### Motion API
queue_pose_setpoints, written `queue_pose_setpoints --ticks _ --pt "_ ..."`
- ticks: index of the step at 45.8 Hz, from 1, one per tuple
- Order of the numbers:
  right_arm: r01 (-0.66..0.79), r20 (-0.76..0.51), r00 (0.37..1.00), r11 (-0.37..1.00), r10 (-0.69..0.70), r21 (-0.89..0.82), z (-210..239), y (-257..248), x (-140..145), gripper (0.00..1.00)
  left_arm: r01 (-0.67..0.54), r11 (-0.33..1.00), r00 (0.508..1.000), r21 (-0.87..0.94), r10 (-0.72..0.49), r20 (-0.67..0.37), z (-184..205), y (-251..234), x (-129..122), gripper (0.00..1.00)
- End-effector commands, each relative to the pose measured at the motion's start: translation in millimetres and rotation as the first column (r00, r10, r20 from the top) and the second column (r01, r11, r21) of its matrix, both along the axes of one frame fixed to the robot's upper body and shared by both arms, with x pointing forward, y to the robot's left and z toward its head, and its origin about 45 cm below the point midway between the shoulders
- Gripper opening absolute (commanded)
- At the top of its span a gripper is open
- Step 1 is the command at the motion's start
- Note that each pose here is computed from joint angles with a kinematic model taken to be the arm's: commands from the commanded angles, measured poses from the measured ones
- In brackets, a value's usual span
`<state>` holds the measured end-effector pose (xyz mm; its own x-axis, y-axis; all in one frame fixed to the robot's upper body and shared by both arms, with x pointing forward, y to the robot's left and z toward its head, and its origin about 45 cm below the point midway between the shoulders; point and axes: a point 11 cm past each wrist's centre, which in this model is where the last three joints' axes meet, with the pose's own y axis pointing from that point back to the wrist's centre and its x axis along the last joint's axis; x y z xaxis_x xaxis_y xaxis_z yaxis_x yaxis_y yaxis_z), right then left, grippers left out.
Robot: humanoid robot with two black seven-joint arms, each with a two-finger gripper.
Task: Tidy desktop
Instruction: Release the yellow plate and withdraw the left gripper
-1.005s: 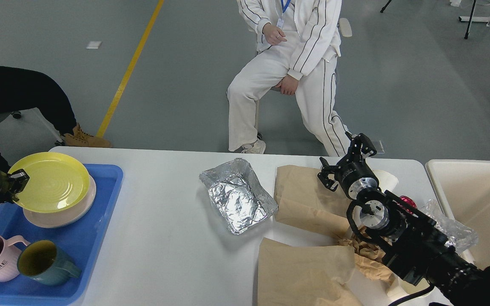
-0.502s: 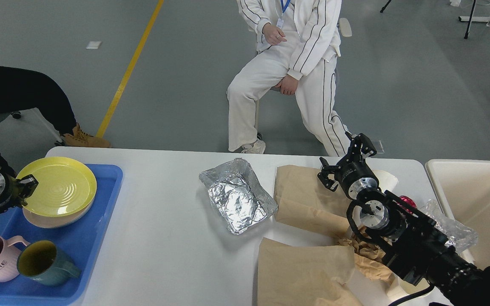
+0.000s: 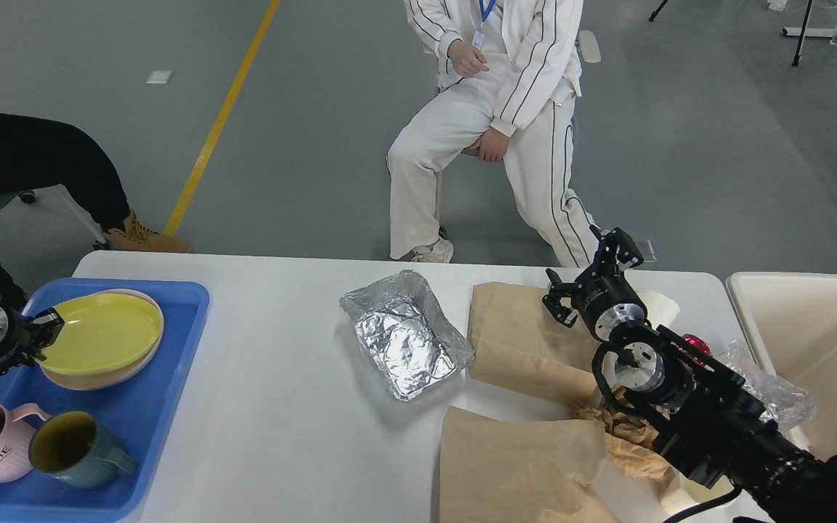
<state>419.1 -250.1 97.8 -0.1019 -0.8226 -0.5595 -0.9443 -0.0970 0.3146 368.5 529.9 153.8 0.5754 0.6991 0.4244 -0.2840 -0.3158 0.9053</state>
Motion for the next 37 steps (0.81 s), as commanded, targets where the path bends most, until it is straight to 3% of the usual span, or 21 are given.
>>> queue_pose_setpoints --ticks 1,6,12,14,29,37 --pt "0.0 0.0 1.0 1.0 0.0 0.0 0.0 0.0 0.0 1.0 -0.014 0.999 0.999 0.032 0.013 0.034 2.5 4.5 2.4 0.28" --pt "0.0 0.0 1.0 1.0 0.0 -0.001 0.1 0.0 0.0 1.0 -0.041 0.996 0.995 0.085 0.032 0.096 7.1 10.7 7.3 0.47" --pt "0.0 0.0 1.0 1.0 0.0 -0.001 0.1 0.0 0.0 1.0 -0.089 0.982 0.976 0.168 0.053 0.21 16.2 19.7 15.8 0.84" --pt "0.0 0.0 1.0 1.0 0.0 -0.001 0.1 0.0 0.0 1.0 -0.109 0.975 0.967 0.195 0.058 0.249 19.5 22.3 18.5 0.92" --pt "0.0 0.0 1.0 1.0 0.0 -0.001 0.1 0.0 0.0 1.0 -0.18 0.943 0.926 0.279 0.066 0.373 31.2 32.8 23.9 0.94" --pt "0.0 0.0 1.0 1.0 0.0 0.0 0.0 0.0 0.0 1.0 -0.081 0.987 0.839 0.14 -0.008 0.544 38.4 12.9 47.6 0.95"
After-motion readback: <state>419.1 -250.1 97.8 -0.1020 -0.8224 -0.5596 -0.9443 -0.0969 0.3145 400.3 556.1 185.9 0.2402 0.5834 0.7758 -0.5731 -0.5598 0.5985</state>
